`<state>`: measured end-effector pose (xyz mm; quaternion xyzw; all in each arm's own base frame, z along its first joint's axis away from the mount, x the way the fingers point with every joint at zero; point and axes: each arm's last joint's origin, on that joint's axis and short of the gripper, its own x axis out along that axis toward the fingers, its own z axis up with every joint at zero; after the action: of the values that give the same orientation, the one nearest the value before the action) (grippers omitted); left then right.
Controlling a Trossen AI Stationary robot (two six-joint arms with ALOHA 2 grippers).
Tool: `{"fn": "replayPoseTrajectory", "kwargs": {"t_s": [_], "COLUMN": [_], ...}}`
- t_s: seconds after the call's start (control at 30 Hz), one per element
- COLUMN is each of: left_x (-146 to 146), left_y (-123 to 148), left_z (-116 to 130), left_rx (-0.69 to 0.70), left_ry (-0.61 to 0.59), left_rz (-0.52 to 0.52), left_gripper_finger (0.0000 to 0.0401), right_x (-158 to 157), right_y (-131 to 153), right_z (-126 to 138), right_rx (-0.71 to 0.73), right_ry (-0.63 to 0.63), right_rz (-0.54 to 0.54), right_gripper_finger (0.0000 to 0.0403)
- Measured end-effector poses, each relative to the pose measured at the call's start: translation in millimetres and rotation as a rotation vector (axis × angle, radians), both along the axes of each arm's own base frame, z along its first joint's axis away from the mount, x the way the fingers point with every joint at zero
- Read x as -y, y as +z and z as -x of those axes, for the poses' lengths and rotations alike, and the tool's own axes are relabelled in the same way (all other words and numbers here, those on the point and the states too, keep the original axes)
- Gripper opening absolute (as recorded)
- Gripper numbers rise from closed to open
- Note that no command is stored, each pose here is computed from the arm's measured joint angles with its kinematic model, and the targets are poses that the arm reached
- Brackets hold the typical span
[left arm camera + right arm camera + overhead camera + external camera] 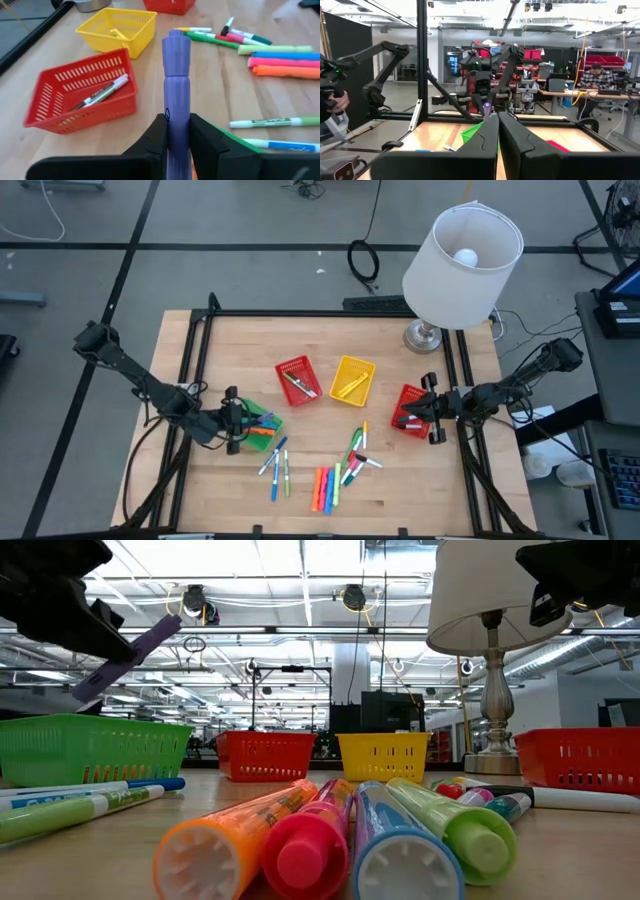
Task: Pick & Place Markers
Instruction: Put the purple highlighter into the green bin
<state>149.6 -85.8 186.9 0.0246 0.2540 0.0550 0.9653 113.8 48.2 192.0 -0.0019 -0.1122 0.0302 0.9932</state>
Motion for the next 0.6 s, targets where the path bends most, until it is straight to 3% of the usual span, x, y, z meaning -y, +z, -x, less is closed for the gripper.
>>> {"fn": "replayPoseTrajectory", "kwargs": {"t_s": [0.3,0.6], "left_x": [16,27], "left_y": [20,52], "left_z": [-18,-39], "left_rx": [-0.092,-0.342], "left_ry": [0.023,0.068], "left_rz": [-0.081,-0.221], "left_gripper_finger": [0.0056,0.0056], "right_x": [-1,-1], "right_y": [-1,-2], "right_z": [-1,-1], "right_rx": [-0.012,-0.022], "right_ry": [0.008,0.021], "right_rz": [-0.027,-0.063], "right_gripper_finger": [0.0000,0.0000]}}
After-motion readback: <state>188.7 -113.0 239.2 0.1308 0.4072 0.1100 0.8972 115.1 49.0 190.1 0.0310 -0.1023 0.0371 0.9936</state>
